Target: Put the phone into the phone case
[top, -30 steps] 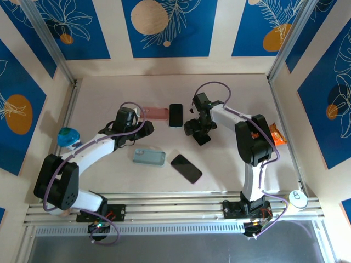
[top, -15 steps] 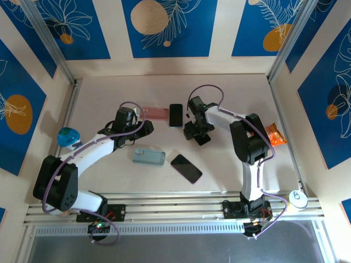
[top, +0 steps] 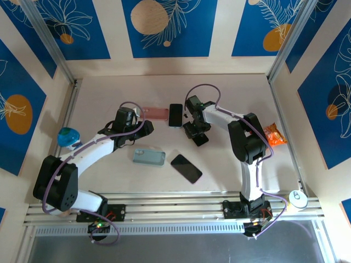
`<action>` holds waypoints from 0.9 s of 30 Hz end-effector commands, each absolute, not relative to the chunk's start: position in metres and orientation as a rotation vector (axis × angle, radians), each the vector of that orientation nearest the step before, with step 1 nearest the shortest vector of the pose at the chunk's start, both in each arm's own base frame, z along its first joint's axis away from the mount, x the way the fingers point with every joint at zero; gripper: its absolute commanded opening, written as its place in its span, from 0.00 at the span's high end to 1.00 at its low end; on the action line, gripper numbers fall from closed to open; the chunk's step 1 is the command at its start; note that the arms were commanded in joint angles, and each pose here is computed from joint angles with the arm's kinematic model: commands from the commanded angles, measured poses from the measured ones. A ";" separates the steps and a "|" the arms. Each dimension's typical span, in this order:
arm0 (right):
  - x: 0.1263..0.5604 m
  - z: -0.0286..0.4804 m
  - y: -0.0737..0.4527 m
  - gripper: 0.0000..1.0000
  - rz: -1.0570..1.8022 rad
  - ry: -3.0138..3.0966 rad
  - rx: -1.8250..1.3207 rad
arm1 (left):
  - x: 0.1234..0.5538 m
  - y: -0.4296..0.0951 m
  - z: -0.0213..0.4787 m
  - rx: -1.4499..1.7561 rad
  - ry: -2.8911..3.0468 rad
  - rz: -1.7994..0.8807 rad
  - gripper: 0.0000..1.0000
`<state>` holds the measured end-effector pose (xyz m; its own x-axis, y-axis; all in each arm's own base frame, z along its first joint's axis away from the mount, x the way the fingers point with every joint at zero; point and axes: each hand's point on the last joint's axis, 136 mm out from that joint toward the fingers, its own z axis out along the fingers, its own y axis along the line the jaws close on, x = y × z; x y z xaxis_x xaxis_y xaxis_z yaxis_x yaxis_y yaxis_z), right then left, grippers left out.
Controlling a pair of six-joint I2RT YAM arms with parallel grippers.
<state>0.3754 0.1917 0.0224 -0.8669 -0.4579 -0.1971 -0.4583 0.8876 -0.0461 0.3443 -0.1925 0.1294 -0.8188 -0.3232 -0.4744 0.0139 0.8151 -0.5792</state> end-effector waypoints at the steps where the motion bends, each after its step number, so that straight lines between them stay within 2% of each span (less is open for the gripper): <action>1: 0.379 0.037 0.191 0.47 -0.013 2.816 -0.676 | 0.340 -0.198 0.125 -0.170 2.451 -0.761 0.52; 6: 0.371 0.072 0.197 0.47 0.069 2.773 -0.668 | 0.339 -0.220 0.124 -0.104 2.462 -0.816 0.49; 12: 0.355 0.099 0.209 0.47 0.174 2.745 -0.679 | 0.345 -0.257 0.128 -0.056 2.434 -0.972 0.41; 20: 0.335 0.101 0.235 0.48 0.286 2.749 -0.720 | 0.361 -0.297 0.136 0.013 2.386 -1.086 0.37; 27: 0.327 0.103 0.255 0.48 0.343 2.740 -0.754 | 0.370 -0.315 0.131 0.014 2.383 -1.138 0.39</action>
<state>0.3324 0.2434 0.0973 -0.8201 -0.4752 -0.3188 -0.5270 0.8443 0.0971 0.3671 -0.2982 0.1182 -0.8791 -0.2025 -0.4314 0.1820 0.6939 -0.6967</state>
